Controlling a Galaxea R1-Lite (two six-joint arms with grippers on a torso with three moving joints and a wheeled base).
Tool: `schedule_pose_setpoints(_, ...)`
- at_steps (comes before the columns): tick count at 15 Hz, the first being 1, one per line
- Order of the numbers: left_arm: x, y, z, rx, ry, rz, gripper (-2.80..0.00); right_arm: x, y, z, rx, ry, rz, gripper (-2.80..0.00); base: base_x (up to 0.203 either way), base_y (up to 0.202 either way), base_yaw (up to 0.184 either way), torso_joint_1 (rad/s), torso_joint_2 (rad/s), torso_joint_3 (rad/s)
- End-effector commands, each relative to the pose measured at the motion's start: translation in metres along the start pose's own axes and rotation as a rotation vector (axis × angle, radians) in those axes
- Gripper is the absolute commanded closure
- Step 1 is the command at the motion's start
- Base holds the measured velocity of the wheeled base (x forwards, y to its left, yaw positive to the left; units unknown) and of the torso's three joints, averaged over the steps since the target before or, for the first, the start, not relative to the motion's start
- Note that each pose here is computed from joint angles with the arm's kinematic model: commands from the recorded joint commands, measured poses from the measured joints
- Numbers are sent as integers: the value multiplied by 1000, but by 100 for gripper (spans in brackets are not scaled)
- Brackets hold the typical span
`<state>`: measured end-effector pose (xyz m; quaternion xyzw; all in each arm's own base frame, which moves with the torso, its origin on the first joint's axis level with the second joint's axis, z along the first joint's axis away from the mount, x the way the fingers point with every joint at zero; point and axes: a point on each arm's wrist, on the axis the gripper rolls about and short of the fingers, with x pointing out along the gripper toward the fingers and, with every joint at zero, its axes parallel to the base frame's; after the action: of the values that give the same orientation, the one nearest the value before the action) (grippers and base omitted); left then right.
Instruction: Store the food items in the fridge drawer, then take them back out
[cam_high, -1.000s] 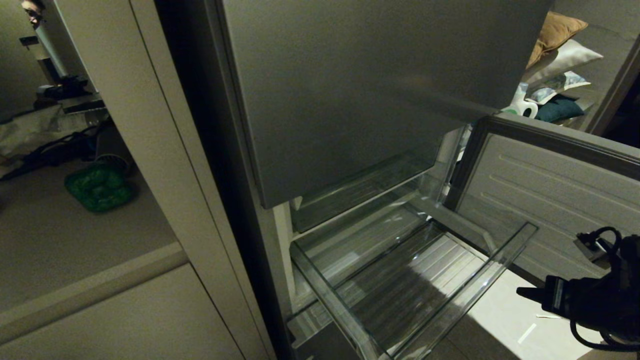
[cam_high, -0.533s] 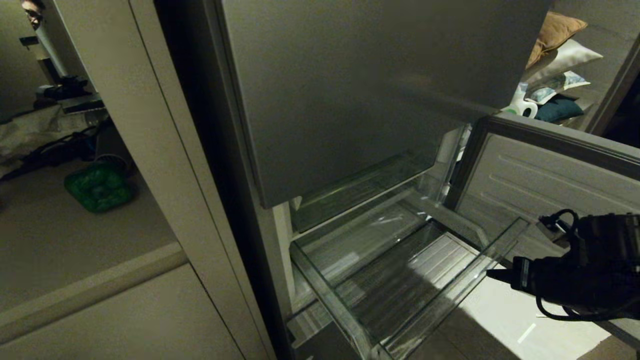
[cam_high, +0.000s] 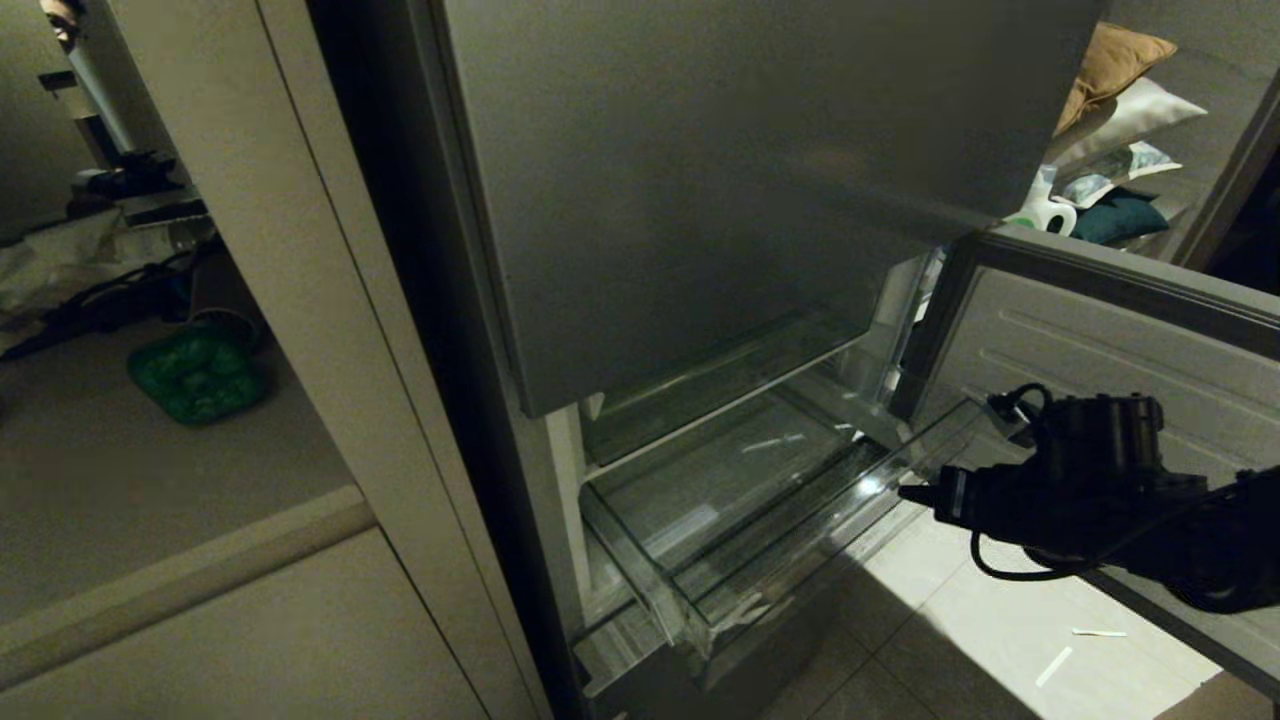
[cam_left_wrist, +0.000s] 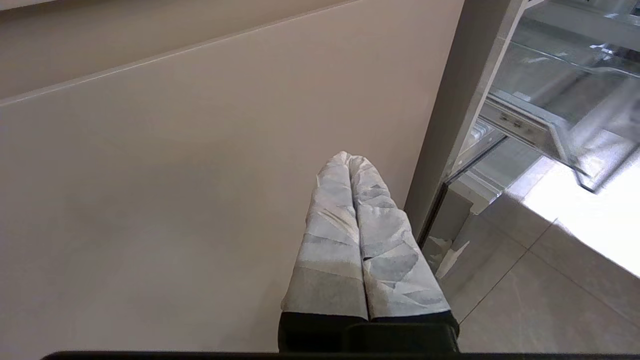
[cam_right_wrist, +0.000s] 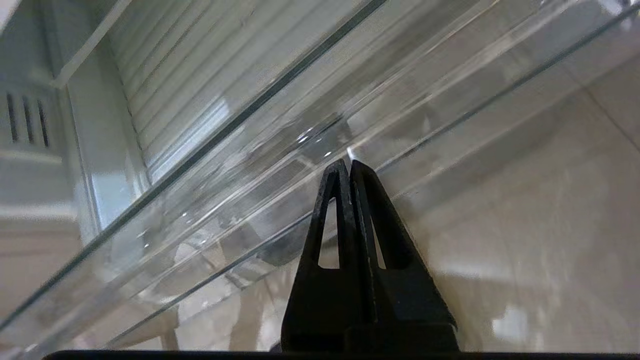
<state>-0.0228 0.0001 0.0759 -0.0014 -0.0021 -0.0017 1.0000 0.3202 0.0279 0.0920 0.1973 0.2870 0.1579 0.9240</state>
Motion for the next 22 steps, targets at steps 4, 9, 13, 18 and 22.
schedule_pose_setpoints(4, 0, 0, 0, 0, 1, 0, 0, 66, 6, 1, -54, -77, 103, 0, 0, 0, 0, 0, 0, 0)
schedule_pose_setpoints(9, 0, 0, 0, 0, 1, 0, 0, 98, 24, 16, -53, -197, 209, 0, 0, 0, 0, 0, 0, 0)
schedule_pose_setpoints(13, 0, 0, 0, 0, 1, 0, 0, 111, 39, 19, -25, -254, 286, 0, 0, 0, 0, 0, 0, 0)
schedule_pose_setpoints(18, 0, 0, 0, 0, 1, 0, 0, 103, 48, 22, 17, -288, 329, 0, 0, 0, 0, 0, 0, 0)
schedule_pose_setpoints(22, 0, 0, 0, 0, 1, 0, 0, 52, 57, 18, 19, -273, 314, 0, 0, 0, 0, 0, 0, 0)
